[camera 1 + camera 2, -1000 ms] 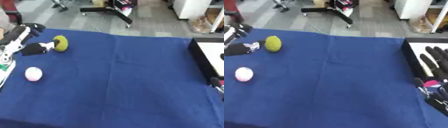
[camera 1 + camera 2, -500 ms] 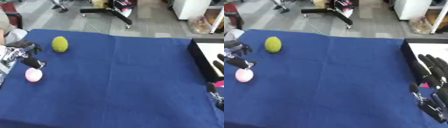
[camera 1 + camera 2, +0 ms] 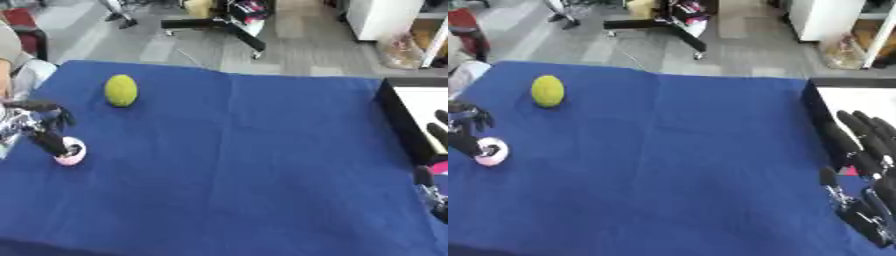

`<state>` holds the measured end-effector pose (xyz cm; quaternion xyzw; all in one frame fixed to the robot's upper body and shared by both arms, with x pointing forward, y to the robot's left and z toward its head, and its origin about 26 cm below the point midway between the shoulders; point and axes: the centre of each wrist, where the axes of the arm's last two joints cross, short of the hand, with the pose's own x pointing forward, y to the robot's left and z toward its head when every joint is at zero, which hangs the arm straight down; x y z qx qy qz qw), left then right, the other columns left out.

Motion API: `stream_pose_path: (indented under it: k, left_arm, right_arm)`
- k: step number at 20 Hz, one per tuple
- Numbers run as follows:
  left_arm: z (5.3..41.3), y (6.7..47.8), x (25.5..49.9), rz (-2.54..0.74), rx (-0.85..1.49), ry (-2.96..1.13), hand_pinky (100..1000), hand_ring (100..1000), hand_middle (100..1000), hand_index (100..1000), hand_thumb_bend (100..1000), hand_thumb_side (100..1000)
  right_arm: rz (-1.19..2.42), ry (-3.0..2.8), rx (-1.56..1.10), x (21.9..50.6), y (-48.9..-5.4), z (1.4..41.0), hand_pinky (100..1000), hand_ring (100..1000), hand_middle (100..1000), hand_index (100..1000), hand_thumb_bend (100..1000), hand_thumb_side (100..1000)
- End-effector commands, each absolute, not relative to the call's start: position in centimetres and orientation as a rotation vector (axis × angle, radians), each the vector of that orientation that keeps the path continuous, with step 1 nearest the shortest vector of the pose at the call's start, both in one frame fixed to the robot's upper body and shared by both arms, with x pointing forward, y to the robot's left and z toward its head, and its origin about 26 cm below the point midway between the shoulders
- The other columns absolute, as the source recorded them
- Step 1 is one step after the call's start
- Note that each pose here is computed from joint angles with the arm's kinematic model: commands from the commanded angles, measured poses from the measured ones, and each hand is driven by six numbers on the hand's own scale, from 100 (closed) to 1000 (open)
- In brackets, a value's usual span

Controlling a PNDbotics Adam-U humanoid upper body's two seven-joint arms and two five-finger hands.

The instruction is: Pick up the objects with one hand, pass them to the other hand, and then place them into the box on the other side of the table.

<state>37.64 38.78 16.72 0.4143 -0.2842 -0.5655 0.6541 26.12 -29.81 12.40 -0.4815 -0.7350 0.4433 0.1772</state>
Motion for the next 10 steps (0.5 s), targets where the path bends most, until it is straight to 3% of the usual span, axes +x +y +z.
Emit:
stream_pose_path:
  k: [1, 10]
  left_arm:
    - [17.4, 40.3, 37.4, -1.205, 1.024, -0.652, 831, 702, 697, 855, 294, 367]
    - [14.1, 41.4, 37.2, -1.145, 0.976, -0.631, 818, 677, 668, 834, 242, 332]
  right_arm:
    - [1.249, -2.097, -1.382, 26.0, -29.9, 13.2, 976, 1000, 979, 1000, 100, 100]
    - [1.244, -2.095, -1.38, 25.9, -29.9, 13.0, 975, 1000, 978, 1000, 100, 100]
